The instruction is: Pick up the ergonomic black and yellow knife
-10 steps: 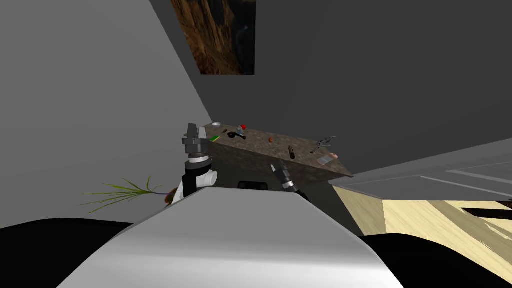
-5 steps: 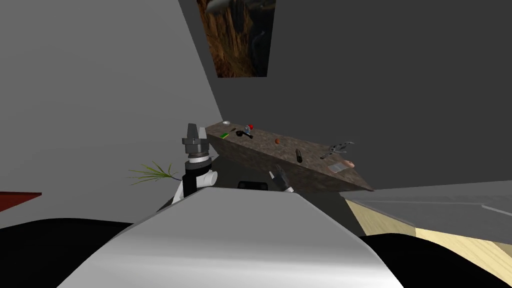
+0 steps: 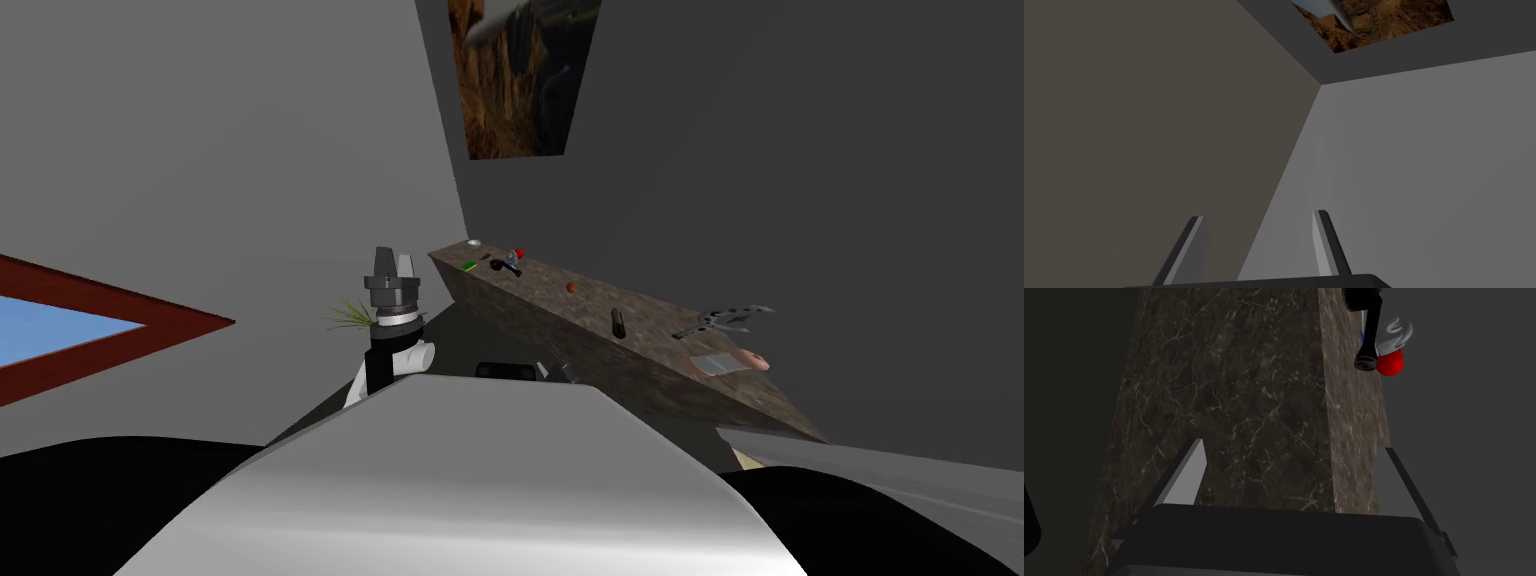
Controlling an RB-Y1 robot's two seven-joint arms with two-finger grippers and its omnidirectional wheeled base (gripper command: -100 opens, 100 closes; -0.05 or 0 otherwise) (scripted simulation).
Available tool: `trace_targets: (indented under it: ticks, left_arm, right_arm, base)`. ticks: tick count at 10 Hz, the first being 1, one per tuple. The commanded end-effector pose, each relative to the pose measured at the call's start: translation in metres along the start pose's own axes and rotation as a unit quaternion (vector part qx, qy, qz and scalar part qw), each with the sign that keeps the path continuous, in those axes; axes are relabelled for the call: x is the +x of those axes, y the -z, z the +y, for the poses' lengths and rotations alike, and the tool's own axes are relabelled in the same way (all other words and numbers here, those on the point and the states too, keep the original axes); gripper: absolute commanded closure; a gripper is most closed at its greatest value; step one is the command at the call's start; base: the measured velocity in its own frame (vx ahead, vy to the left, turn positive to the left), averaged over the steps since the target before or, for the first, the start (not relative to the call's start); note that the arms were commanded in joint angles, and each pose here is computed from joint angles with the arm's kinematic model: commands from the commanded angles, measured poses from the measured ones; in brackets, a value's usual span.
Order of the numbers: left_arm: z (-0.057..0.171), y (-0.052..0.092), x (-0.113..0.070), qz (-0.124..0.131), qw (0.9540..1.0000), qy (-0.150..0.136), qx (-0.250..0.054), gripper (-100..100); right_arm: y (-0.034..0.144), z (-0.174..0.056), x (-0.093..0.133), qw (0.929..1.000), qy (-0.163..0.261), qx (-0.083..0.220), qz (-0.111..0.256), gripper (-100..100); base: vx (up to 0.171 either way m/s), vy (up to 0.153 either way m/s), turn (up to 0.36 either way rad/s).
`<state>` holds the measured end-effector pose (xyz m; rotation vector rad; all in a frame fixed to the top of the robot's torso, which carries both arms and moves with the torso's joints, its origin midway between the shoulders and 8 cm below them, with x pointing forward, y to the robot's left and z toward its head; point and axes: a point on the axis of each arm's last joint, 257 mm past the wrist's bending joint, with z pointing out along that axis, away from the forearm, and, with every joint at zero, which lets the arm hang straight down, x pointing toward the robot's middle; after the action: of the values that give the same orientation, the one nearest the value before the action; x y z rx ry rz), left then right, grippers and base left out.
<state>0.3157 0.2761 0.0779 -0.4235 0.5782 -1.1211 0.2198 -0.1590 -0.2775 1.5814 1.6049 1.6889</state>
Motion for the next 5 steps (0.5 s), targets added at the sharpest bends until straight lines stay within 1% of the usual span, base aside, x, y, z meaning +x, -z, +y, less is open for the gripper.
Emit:
trace_targets:
  ticks: [1,2,3,4,5]
  left_arm:
    - [0.0,0.0,0.0,0.0,1.0,0.0,0.0,0]
    - [0.0,0.0,0.0,0.0,1.0,0.0,0.0,0]
    - [0.0,0.0,0.0,0.0,1.0,0.0,0.0,0]
    - [0.0,0.0,0.0,0.0,1.0,0.0,0.0,0]
    - [0.0,0.0,0.0,0.0,1.0,0.0,0.0,0]
  right_arm:
    - [0.01,-0.011,-0.002,0.9997,-0.003,0.026,0.001,-100]
    - [0.012,-0.012,-0.002,0.9996,-0.001,0.029,0.002,-100]
    - [0.025,-0.032,-0.003,0.998,-0.021,0.06,-0.002,-100]
    - [0.029,-0.035,-0.006,0.9975,-0.013,0.07,0.001,-100]
    - [0.044,-0.053,-0.007,0.9945,-0.034,0.099,-0.006,-100]
  base:
    - [-0.045,0.008,0.213]
    - [-0.022,0.002,-0.002]
    - [-0.035,0.012,0.38]
    - [-0.033,-0.006,0.255]
    - [-0.04,-0.003,0.387]
